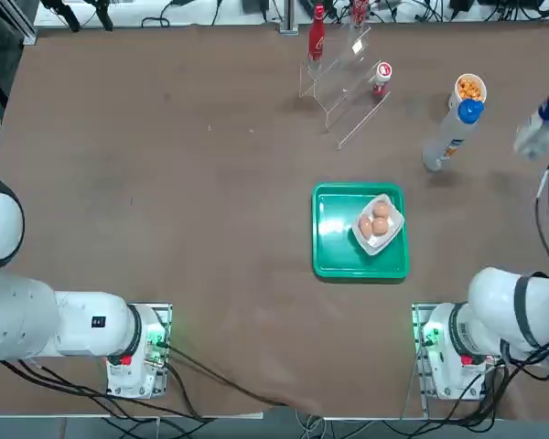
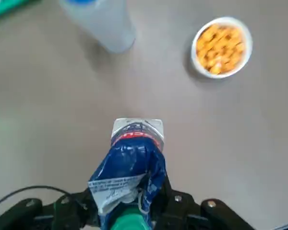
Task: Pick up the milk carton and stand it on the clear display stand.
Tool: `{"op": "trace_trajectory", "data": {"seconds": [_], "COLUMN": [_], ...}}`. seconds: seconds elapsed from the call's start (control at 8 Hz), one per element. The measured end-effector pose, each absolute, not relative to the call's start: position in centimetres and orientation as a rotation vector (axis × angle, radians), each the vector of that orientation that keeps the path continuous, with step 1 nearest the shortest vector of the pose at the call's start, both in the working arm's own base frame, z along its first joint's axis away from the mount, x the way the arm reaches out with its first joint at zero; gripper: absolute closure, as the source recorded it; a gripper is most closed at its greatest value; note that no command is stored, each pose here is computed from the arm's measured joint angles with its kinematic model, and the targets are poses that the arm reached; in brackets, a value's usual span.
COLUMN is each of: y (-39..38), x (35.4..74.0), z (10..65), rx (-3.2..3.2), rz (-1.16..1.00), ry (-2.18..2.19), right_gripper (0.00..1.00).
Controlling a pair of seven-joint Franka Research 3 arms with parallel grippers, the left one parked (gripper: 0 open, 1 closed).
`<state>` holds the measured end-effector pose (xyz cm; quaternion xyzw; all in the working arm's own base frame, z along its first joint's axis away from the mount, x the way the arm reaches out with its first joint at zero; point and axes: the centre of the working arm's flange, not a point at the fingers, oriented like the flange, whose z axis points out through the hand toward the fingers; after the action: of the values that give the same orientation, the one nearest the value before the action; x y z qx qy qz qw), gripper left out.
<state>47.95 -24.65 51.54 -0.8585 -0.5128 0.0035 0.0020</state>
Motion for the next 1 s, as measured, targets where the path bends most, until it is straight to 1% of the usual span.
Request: {"op": "trace_trajectory", "data": {"seconds": [0.12, 0.25, 0.5, 0.62, 0.75, 1.0], "y": [-23.0, -21.1, -15.0, -10.3, -5.1, 4.3], "x": [50.8, 53.6, 59.0, 61.2, 62.9, 64.7], "z": [53.9, 55.3, 56.0, 56.1, 56.0, 55.9], "rx": [-2.722, -2.74, -2.778, -2.794, -2.811, -2.848], "rz": [-0.057, -0.121, -0.169, -0.175, -0.176, -0.177], "ry": [-1.537, -1.47, -1.353, -1.306, -1.252, -1.125], "right_gripper": [0.67, 0.68, 0.68, 0.68, 0.68, 0.68]}}
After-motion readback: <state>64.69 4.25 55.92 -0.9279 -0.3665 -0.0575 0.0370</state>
